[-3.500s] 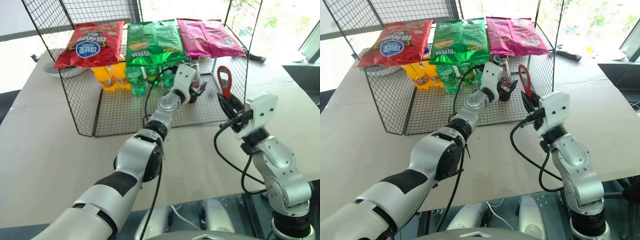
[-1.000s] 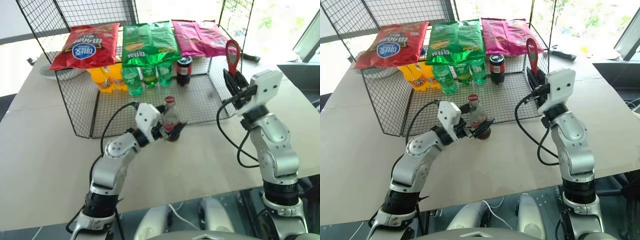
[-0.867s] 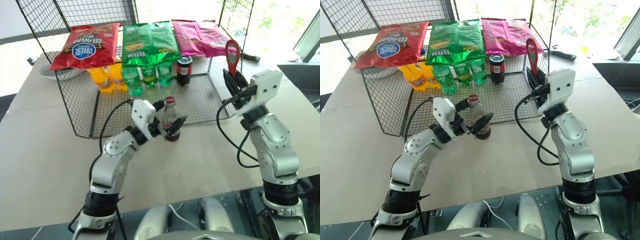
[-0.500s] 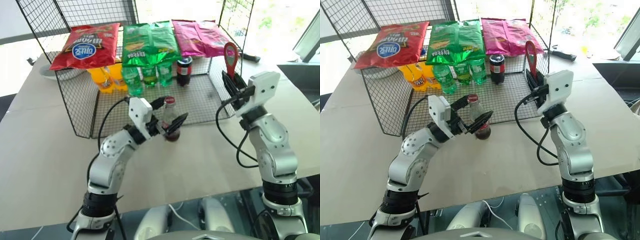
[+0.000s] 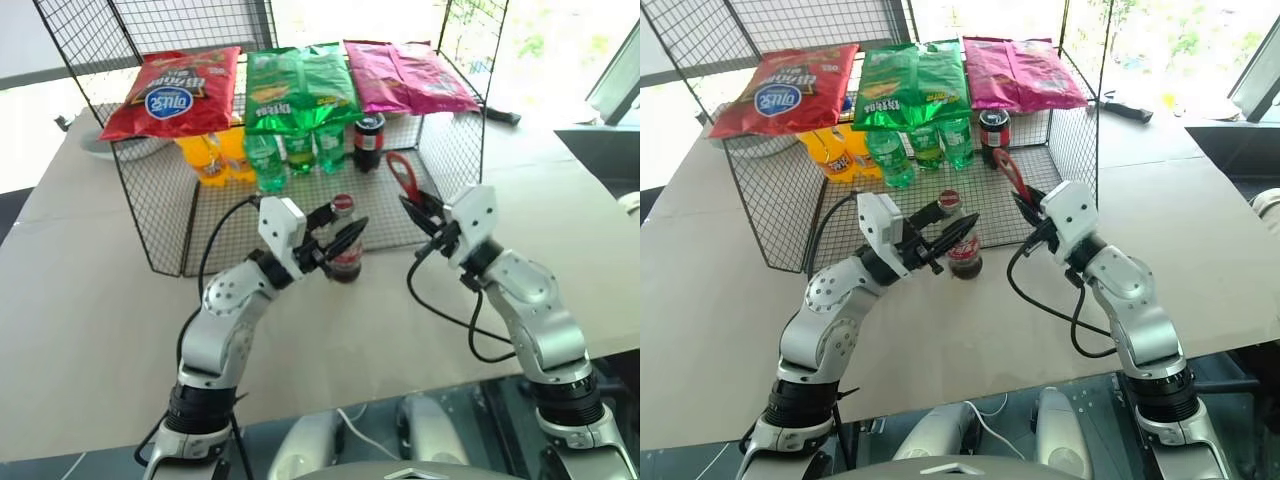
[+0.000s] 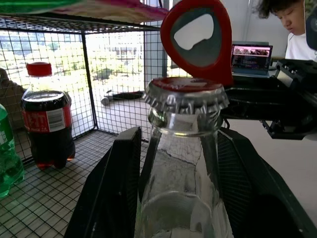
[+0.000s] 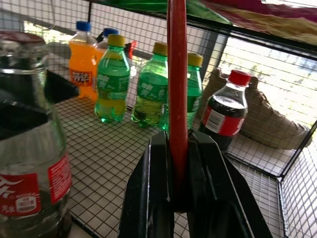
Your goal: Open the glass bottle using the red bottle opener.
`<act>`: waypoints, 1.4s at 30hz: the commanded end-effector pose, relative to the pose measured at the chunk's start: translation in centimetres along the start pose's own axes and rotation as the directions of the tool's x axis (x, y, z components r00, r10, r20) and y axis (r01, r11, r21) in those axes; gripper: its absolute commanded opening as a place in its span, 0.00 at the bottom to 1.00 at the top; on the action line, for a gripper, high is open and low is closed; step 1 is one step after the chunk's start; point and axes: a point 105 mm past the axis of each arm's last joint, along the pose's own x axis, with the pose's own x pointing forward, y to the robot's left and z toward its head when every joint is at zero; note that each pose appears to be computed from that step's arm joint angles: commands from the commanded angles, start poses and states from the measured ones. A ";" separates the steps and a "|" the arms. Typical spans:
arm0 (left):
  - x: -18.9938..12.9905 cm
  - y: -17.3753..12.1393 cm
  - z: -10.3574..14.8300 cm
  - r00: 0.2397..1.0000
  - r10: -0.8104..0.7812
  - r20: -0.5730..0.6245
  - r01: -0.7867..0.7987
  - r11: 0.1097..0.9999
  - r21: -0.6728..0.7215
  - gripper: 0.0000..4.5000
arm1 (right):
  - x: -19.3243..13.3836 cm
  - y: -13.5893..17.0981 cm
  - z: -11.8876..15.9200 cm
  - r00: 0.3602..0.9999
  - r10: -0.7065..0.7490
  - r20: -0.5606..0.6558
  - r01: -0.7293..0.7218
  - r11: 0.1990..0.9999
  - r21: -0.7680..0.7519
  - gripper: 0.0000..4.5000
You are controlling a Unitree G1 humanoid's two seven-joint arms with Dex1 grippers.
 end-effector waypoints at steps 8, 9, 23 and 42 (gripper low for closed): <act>-0.3 -0.2 -0.9 0.999 0.001 -0.039 -0.001 1.000 0.015 0.35 | 1.5 2.5 2.3 0.983 0.155 0.093 -0.107 0.915 -0.389 0.00; -0.3 -0.3 -0.9 0.999 0.000 -0.041 0.001 1.000 0.014 0.35 | 1.7 2.8 2.2 0.982 0.158 0.099 -0.103 0.901 -0.422 0.00; -0.2 -0.4 -1.0 0.999 -0.006 -0.044 0.006 1.000 0.003 0.35 | 2.7 5.0 -0.7 0.945 0.248 0.214 -0.050 0.755 -0.654 0.00; 0.0 -0.7 -1.0 0.999 -0.004 -0.039 0.003 1.000 -0.010 0.35 | 3.5 6.8 -5.3 0.928 0.353 0.118 -0.166 0.677 -0.717 0.00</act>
